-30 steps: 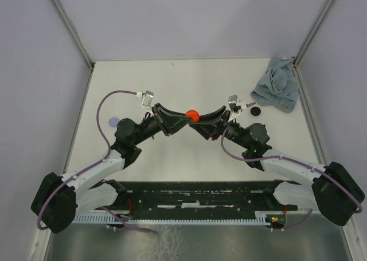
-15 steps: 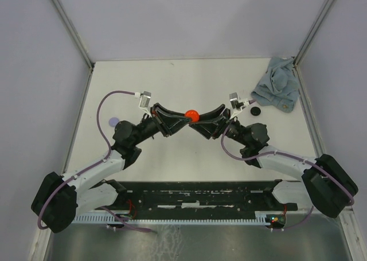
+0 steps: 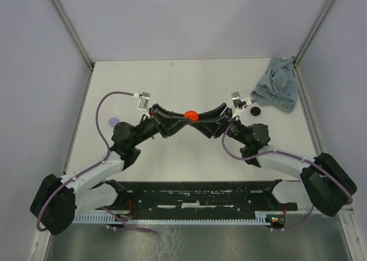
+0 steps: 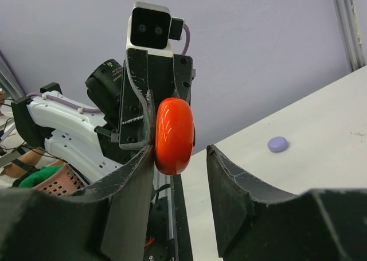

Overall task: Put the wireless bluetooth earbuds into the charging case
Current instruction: Adjust the charging case.

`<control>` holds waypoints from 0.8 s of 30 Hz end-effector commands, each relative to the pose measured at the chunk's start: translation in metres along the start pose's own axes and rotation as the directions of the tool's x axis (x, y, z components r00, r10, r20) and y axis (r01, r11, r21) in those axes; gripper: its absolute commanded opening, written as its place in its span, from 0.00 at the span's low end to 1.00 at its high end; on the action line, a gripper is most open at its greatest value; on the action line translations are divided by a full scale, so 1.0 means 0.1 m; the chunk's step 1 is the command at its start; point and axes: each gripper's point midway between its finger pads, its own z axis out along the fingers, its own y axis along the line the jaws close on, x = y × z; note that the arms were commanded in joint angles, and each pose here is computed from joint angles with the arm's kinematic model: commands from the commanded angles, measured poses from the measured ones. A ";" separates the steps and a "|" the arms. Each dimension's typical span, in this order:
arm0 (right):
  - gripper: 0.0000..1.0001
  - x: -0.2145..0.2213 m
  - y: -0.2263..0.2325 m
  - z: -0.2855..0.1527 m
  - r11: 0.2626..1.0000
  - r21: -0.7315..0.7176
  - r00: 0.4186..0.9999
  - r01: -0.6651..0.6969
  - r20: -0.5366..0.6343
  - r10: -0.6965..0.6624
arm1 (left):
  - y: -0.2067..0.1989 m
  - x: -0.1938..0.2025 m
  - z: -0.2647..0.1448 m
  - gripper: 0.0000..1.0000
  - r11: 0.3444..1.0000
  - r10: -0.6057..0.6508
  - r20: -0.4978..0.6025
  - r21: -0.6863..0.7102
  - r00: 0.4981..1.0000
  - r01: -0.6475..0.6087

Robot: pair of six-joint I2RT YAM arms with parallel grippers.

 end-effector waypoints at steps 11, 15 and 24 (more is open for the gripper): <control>0.19 -0.28 0.20 0.09 0.991 -0.125 0.998 0.037 0.053 -0.031 | -0.12 0.03 -0.04 0.45 0.998 0.056 -0.037 0.039 0.998 -0.055; 0.13 -0.27 0.22 0.08 0.989 -0.140 0.999 0.039 -0.003 -0.040 | -0.10 0.03 -0.06 0.62 0.995 0.101 -0.072 0.018 0.992 -0.100; 0.10 -0.09 0.24 0.01 0.990 -0.116 0.972 0.076 -0.213 -0.099 | -0.08 0.04 -0.04 0.73 0.984 0.171 -0.244 0.001 0.955 -0.176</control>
